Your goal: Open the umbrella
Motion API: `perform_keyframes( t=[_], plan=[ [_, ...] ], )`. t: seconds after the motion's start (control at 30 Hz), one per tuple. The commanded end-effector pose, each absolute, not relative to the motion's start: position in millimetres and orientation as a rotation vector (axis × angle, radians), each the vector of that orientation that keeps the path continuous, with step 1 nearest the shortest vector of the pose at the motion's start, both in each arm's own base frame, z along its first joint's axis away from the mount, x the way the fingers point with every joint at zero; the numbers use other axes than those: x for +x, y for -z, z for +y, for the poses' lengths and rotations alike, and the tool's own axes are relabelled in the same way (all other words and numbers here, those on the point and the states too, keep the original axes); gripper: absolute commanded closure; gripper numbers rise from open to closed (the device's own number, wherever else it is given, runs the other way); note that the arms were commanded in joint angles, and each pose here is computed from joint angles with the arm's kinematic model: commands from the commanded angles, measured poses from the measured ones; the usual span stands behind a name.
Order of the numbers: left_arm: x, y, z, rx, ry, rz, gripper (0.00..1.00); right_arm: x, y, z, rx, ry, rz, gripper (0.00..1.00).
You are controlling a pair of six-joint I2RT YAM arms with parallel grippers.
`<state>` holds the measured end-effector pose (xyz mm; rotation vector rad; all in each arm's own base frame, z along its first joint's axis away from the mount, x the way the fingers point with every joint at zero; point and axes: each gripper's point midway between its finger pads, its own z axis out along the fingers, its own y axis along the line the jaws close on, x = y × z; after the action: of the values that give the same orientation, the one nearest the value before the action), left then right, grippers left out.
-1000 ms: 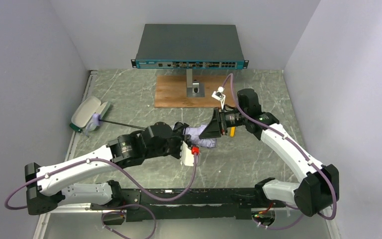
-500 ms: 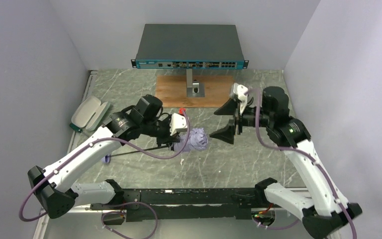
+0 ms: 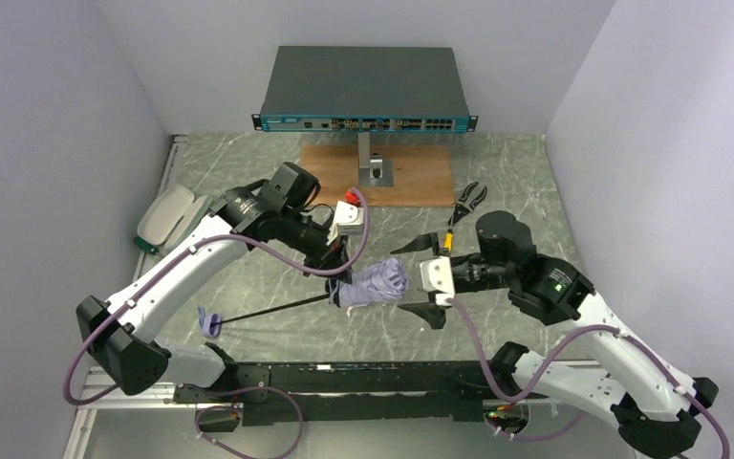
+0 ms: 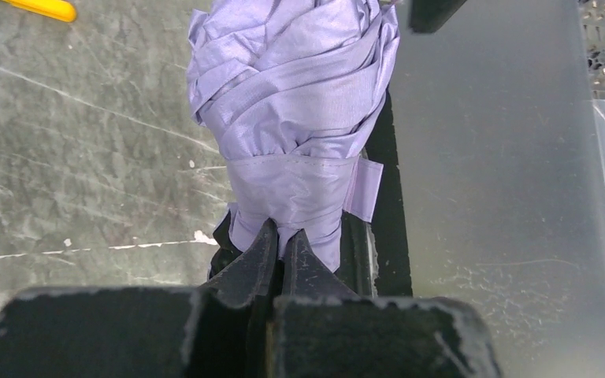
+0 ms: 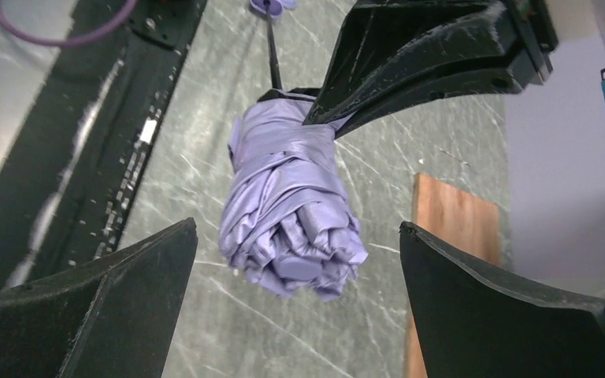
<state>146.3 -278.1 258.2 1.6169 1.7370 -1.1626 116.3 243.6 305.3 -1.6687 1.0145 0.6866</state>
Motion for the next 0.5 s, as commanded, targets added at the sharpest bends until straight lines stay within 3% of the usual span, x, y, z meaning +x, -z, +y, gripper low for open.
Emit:
perform_keyframes(
  t=[0.0,0.33,0.4,0.47],
  plan=[
    [136,-284,-286,1.652,1.281,1.613,1.00,139,-306,255,-1.715,-0.470,0.868,0.00],
    [136,-289,-291,1.668,1.340,1.599,1.00,132,-263,266,-1.880,-0.459,0.788,0.01],
    [136,-289,-292,1.675,1.351,1.600,1.00,133,-257,268,-1.886,-0.454,0.787,0.12],
    [136,-289,-293,1.683,1.367,1.598,1.00,137,-253,269,-1.882,-0.449,0.822,0.36]
  ],
)
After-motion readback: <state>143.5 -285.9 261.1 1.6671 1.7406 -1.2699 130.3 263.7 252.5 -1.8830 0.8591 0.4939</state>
